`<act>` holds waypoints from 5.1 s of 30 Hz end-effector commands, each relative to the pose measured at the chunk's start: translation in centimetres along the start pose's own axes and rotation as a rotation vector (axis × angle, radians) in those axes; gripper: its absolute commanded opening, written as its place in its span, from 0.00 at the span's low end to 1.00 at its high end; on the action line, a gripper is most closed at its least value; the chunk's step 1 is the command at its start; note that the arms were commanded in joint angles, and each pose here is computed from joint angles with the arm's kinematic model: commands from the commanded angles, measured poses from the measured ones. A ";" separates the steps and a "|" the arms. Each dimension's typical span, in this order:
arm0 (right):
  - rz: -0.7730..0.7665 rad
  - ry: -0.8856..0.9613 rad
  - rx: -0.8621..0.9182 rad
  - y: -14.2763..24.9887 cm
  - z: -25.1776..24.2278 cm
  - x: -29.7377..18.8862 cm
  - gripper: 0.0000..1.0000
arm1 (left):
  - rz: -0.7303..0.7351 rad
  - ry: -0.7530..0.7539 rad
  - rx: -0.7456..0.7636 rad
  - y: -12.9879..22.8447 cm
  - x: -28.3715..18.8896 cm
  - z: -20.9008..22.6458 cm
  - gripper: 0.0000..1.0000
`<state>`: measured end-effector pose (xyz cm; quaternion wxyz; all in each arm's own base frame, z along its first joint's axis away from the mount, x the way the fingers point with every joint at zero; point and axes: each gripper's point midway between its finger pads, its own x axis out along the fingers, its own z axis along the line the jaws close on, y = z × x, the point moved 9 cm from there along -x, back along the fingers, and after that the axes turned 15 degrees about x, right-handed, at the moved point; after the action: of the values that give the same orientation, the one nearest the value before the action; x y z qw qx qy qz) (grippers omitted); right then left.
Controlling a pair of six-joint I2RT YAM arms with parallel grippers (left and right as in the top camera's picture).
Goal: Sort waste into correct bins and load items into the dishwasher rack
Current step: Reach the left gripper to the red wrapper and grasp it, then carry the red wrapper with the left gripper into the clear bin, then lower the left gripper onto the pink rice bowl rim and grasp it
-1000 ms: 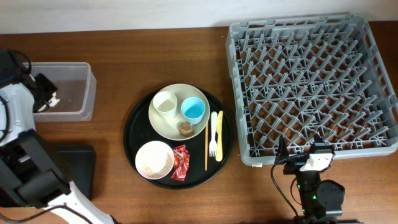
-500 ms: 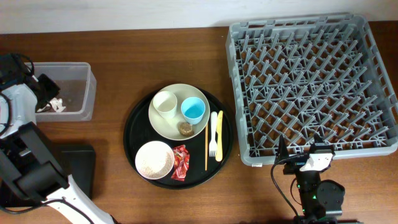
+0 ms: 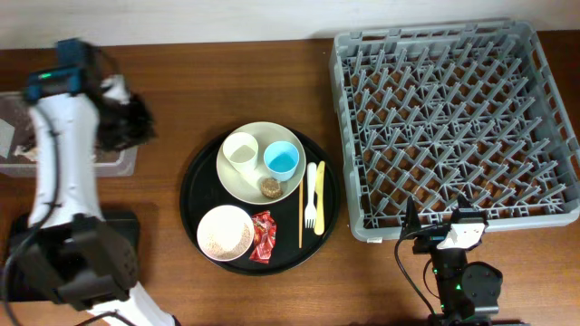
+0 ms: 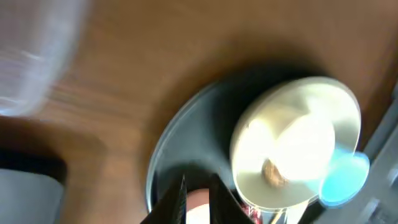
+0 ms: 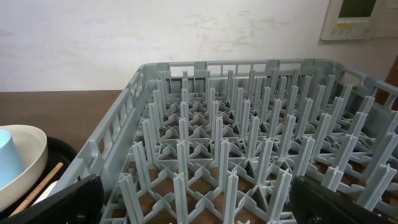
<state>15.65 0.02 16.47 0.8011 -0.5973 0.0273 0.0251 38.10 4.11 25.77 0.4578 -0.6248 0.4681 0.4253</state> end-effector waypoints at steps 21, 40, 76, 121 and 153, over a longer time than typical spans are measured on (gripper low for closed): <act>0.002 0.006 0.008 0.2 0.0 0.0 0.98 | 0.380 -0.269 0.742 16.9 5.8 -23.0 0.01; 0.002 0.006 0.008 0.2 0.0 0.0 0.98 | 0.369 -0.368 0.766 21.0 14.7 -20.2 0.31; 0.002 0.006 0.008 0.2 0.0 0.0 0.98 | 0.156 -0.246 0.723 20.0 10.2 -21.5 0.01; 0.002 0.006 0.008 0.2 0.0 0.0 0.98 | -0.416 -0.412 -0.239 -4.1 8.9 16.0 0.29; 0.002 0.006 0.008 0.2 0.0 0.0 0.98 | -0.055 -0.069 0.403 20.2 -5.9 -10.7 0.09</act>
<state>15.65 0.02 16.47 0.8009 -0.5976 0.0272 0.0253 20.05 -8.28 29.59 0.5909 -0.5007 0.5258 0.3516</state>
